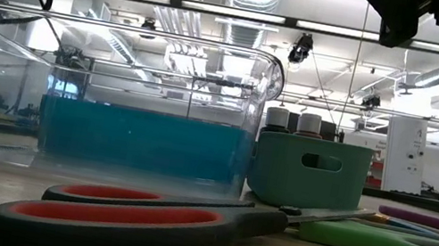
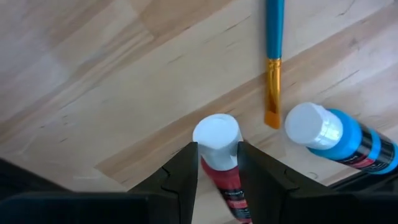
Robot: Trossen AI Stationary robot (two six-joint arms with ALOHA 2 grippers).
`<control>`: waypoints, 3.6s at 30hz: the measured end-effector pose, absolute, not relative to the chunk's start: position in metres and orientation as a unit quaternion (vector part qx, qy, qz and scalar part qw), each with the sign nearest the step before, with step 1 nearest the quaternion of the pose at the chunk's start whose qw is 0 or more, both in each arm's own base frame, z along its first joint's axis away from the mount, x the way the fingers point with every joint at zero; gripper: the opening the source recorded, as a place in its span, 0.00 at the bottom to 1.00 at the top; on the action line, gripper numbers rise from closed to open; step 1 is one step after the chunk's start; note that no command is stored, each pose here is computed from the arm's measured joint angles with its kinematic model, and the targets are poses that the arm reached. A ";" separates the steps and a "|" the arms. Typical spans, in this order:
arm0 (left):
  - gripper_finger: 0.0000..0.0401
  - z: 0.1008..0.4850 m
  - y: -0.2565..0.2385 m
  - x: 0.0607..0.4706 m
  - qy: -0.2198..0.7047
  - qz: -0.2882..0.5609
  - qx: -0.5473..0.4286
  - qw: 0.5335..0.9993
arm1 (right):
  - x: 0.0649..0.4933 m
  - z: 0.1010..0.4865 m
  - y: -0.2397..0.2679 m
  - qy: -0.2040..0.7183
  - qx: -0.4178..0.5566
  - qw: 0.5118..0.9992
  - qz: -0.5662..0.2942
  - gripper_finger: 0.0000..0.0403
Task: Pick & Place Paint Supplies
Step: Put the red paint bottle into the green bin
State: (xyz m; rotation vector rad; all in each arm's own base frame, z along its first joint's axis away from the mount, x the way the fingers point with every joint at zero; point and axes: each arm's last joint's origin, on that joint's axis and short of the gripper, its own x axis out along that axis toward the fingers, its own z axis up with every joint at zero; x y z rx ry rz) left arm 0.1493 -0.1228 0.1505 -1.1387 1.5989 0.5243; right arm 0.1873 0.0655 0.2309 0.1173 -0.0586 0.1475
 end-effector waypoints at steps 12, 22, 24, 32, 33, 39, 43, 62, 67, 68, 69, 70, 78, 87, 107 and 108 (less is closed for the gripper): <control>0.30 0.154 -0.120 0.145 0.670 0.233 -0.478 0.519 | 0.187 0.232 0.065 -0.036 0.064 0.995 0.073 0.77; 0.30 0.159 -0.112 0.134 0.658 0.318 -0.504 0.460 | 0.187 0.232 0.065 -0.036 0.067 0.994 0.074 0.77; 0.30 0.159 -0.113 0.135 0.657 0.317 -0.506 0.460 | 0.187 0.232 0.065 -0.036 0.067 0.994 0.074 0.77; 0.30 0.158 -0.112 0.136 0.653 0.306 -0.492 0.488 | 0.187 0.232 0.065 -0.036 0.067 0.994 0.074 0.77; 0.30 0.158 -0.112 0.136 0.652 0.307 -0.492 0.488 | 0.187 0.232 0.065 -0.036 0.067 0.994 0.074 0.77; 0.30 0.158 -0.112 0.136 0.650 0.309 -0.494 0.487 | 0.187 0.232 0.065 -0.036 0.068 0.994 0.074 0.77; 0.30 0.159 -0.114 0.138 0.651 0.286 -0.497 0.498 | 0.187 0.232 0.065 -0.035 0.072 0.994 0.074 0.77; 0.30 0.164 -0.123 0.148 0.647 0.187 -0.499 0.546 | 0.187 0.232 0.065 -0.035 0.074 0.994 0.074 0.77; 0.30 0.164 -0.126 0.147 0.650 0.171 -0.490 0.554 | 0.187 0.232 0.065 -0.034 0.073 0.994 0.073 0.77; 0.30 0.164 -0.125 0.147 0.651 0.173 -0.490 0.554 | 0.187 0.232 0.065 -0.034 0.073 0.994 0.073 0.77; 0.30 0.163 -0.125 0.146 0.651 0.178 -0.488 0.553 | 0.187 0.232 0.065 -0.034 0.073 0.994 0.073 0.77; 0.30 0.163 -0.124 0.145 0.650 0.190 -0.487 0.552 | 0.187 0.232 0.065 -0.034 0.073 0.994 0.073 0.77; 0.30 0.161 -0.120 0.142 0.644 0.225 -0.474 0.557 | 0.187 0.232 0.065 -0.032 0.075 0.994 0.073 0.77; 0.32 0.161 -0.120 0.142 0.643 0.229 -0.476 0.554 | 0.187 0.232 0.065 -0.032 0.075 0.994 0.073 0.77; 0.89 0.161 -0.121 0.143 0.635 0.251 -0.506 0.527 | 0.187 0.232 0.065 -0.032 0.075 0.994 0.072 0.77; 0.90 0.161 -0.121 0.143 0.633 0.251 -0.512 0.523 | 0.187 0.232 0.065 -0.032 0.075 0.994 0.072 0.77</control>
